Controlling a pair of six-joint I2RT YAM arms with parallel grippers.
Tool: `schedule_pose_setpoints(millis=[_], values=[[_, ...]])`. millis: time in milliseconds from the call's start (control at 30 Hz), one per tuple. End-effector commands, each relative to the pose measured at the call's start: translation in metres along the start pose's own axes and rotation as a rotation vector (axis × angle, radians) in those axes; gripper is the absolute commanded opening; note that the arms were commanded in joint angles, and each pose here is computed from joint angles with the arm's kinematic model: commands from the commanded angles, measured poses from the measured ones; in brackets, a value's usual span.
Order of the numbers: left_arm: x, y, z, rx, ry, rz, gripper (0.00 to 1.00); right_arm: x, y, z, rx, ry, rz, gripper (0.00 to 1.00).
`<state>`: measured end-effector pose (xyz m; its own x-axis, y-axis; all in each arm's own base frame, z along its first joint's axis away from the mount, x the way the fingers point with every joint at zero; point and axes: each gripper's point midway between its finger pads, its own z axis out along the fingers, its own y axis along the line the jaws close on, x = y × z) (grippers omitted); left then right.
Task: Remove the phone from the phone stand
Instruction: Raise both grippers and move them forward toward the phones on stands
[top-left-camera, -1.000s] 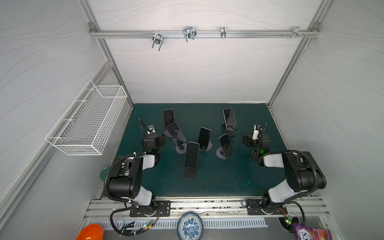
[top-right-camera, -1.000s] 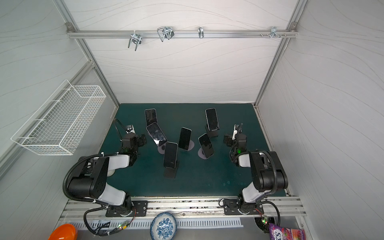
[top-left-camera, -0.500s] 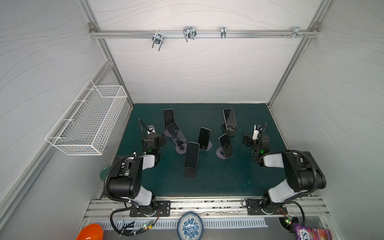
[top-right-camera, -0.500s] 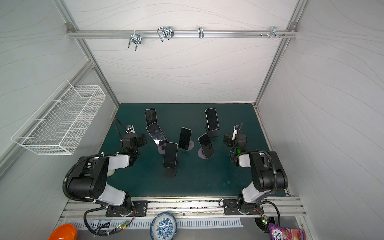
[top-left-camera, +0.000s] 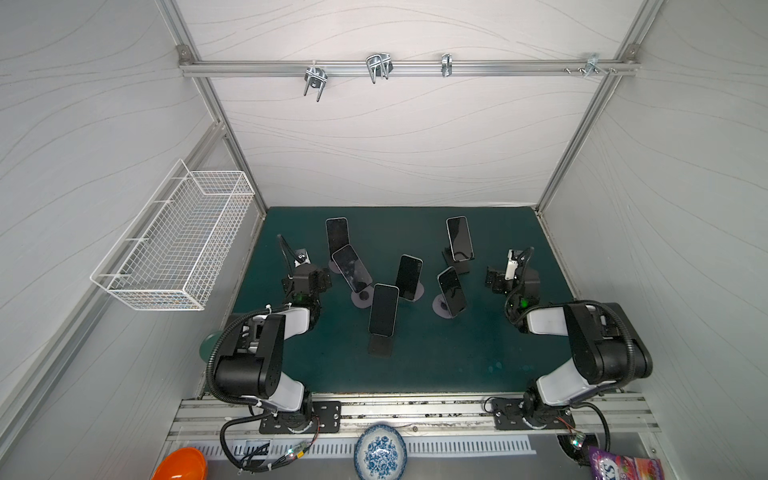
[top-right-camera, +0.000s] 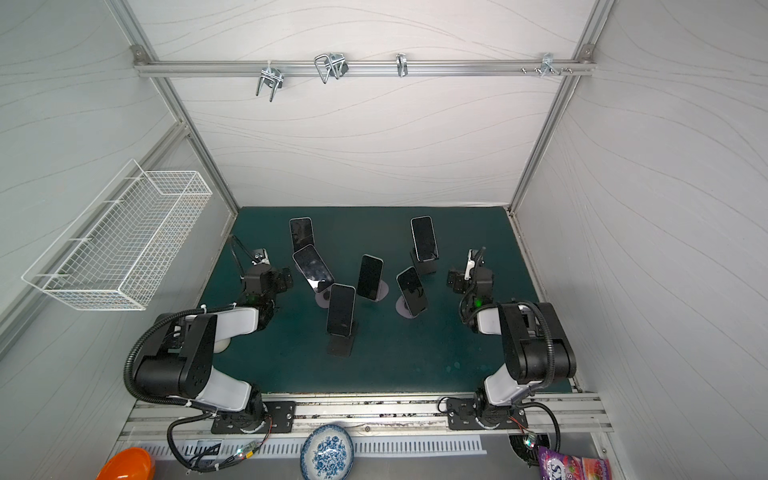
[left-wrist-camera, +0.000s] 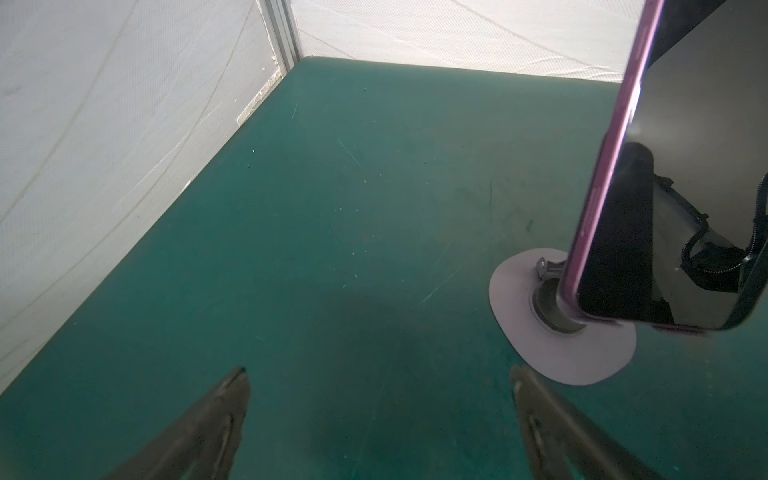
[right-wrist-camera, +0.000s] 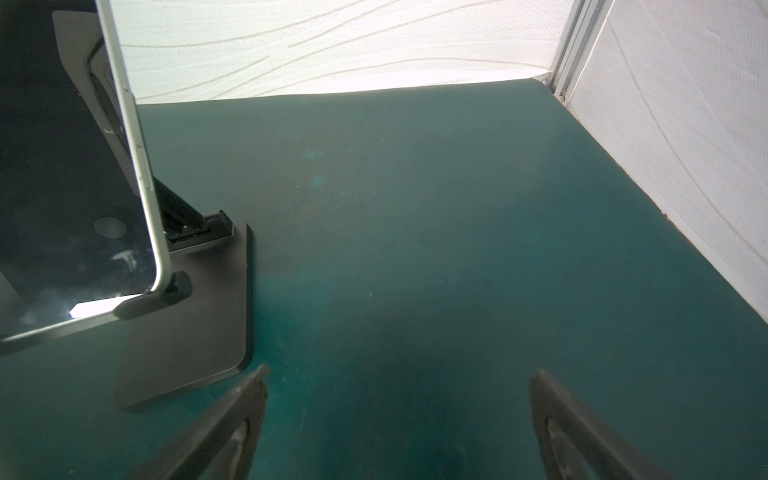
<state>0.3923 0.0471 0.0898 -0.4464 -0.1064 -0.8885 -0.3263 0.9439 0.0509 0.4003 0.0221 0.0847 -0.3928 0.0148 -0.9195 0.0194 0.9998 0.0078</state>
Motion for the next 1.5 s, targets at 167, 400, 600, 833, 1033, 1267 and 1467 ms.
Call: schedule_pose_setpoints(millis=[167, 400, 600, 833, 1033, 1267, 1467], values=[[-0.036, 0.005, -0.015, -0.010, -0.086, -0.029, 0.99, -0.012, -0.010, -0.015, 0.005, -0.015, 0.031, 0.99], [-0.059, 0.006, -0.028, -0.001, -0.150, -0.051, 0.99, -0.030, -0.004, -0.027, -0.033, -0.036, 0.017, 0.99], [-0.099, 0.006, -0.040, 0.002, -0.209, -0.038, 0.99, -0.054, -0.001, -0.034, -0.043, -0.039, -0.026, 0.99], [-0.150, 0.006, -0.068, 0.031, -0.322, -0.076, 0.99, -0.090, 0.009, -0.051, -0.098, -0.088, -0.116, 0.99], [-0.177, 0.008, -0.091, 0.053, -0.330, -0.097, 0.98, -0.119, 0.023, -0.071, -0.182, -0.127, -0.172, 0.99], [-0.210, 0.001, -0.131, 0.134, -0.386, -0.088, 0.96, -0.149, 0.045, -0.098, -0.308, -0.158, -0.198, 0.99], [-0.223, -0.019, -0.161, 0.236, -0.425, -0.040, 0.94, -0.171, 0.070, -0.121, -0.427, -0.189, -0.270, 0.99]])
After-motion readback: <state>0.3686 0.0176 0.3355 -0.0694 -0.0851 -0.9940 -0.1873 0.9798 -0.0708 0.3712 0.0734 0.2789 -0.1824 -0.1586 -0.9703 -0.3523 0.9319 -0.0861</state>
